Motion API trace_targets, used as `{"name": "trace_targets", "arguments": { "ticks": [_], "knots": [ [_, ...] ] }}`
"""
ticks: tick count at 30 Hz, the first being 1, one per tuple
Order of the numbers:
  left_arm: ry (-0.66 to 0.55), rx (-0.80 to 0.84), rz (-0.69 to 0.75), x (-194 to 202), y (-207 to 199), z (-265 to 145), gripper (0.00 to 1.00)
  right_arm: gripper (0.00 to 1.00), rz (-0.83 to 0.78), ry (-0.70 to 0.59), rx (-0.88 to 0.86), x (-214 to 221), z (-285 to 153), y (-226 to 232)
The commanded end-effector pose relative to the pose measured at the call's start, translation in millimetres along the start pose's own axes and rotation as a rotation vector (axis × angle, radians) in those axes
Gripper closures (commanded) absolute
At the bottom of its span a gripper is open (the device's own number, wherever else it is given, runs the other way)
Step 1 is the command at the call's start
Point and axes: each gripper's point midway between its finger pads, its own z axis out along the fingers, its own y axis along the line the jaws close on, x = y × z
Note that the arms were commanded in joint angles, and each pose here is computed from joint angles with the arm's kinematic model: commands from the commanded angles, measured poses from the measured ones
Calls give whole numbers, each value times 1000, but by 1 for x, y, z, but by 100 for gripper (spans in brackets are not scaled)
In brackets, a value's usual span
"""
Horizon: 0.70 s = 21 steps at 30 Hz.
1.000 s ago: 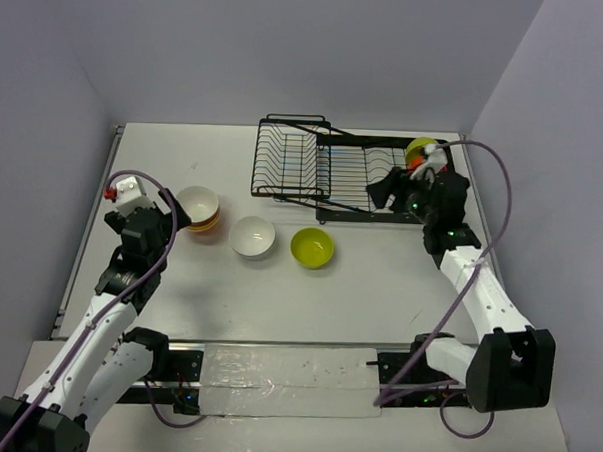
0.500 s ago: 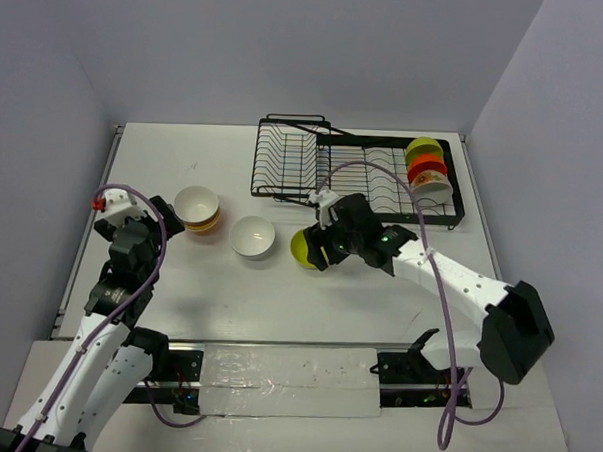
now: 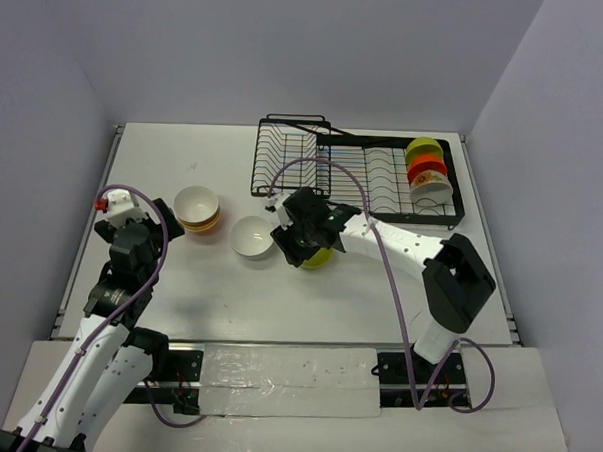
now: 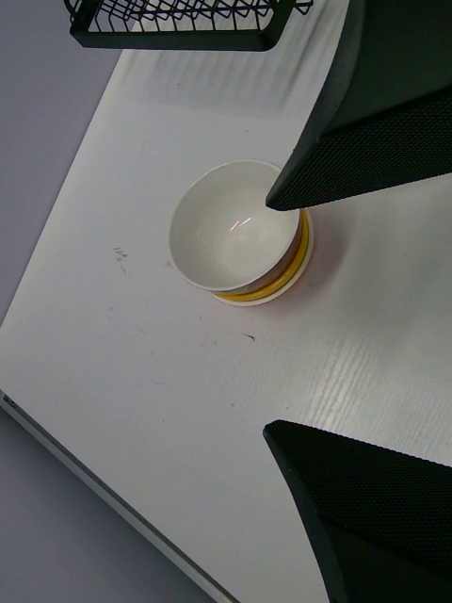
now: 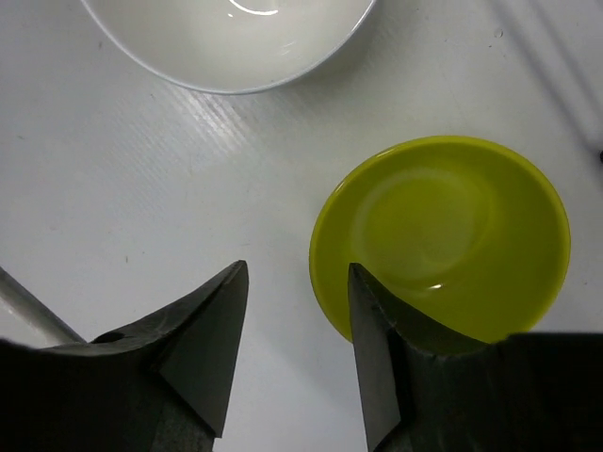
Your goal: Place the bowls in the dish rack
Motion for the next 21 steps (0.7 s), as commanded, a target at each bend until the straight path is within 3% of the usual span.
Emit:
{"name": "trace_targets", "arguments": {
  "ticks": [1,7,14,21],
  "knots": [
    [-30,18,-11,-13,-4,-3,1,47,-25,41,34,-5,3,-3],
    [-22,26,-3,-11,-7,-1,1,58,-22,85,29,-3,17,0],
    [-21,27,2,-10,-7,0,1,64,-14,117,35,0,27,0],
    [-19,31,9,-9,-7,0,1,79,-9,124,44,0,30,-1]
  ]
}}
